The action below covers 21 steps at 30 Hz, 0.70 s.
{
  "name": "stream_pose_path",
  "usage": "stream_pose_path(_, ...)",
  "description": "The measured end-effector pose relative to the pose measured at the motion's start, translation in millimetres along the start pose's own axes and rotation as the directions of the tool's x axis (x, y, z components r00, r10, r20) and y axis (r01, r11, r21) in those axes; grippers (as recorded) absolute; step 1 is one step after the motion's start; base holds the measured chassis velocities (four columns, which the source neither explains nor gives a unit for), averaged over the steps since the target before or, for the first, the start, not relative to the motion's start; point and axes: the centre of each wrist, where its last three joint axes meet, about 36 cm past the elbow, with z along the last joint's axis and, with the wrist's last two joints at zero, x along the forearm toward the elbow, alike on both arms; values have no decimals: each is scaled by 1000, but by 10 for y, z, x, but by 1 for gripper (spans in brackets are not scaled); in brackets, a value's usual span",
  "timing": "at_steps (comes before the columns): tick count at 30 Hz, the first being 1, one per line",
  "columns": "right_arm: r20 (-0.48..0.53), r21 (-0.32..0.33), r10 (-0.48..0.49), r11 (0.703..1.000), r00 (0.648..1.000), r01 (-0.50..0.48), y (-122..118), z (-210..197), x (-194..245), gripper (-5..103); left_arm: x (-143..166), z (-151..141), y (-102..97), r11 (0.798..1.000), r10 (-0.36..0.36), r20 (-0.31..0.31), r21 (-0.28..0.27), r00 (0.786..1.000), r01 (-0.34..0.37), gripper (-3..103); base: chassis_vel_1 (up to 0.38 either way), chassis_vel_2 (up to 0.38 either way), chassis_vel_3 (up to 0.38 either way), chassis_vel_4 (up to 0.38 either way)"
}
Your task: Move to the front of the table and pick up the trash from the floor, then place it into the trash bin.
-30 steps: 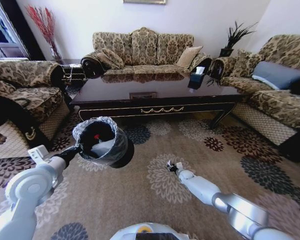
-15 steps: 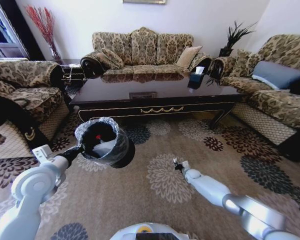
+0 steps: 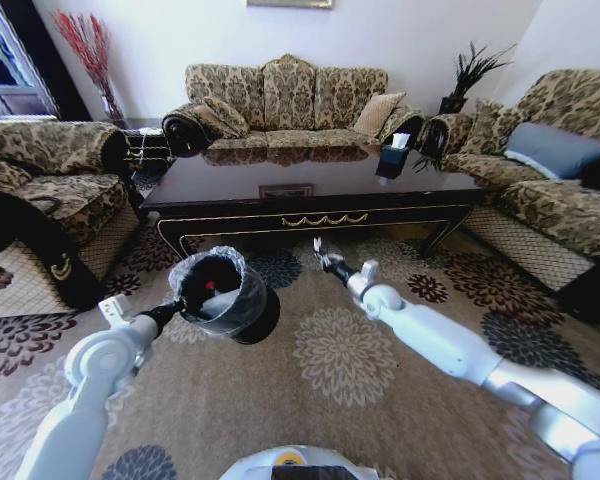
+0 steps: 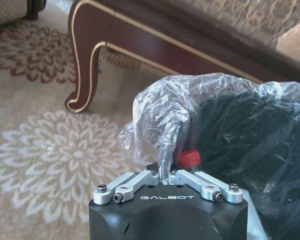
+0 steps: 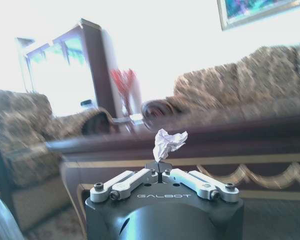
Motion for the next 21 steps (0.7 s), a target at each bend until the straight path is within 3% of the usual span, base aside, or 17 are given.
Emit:
stream_pose_path(6, 82, 39, -143, 989, 986, 140, 398, -365, -32, 0, -131, 19, 0, 1000, -8, -14, -4, 1000, 8, 3, 0, 0, 0, 0)
stream_pose_path(13, 26, 63, -317, 947, 948, 315, 1036, -207, -160, 0, -194, -19, -3, 1000, -7, -13, -13, 1000, 7, 3, 0, 0, 0, 0)
stream_pose_path(21, -29, 99, -408, 907, 912, 409, 1461, -173, -595, 0, -299, -76, 32, 1000, -13, -11, -23, 1000, 13, 3, 0, 0, 0, 0)
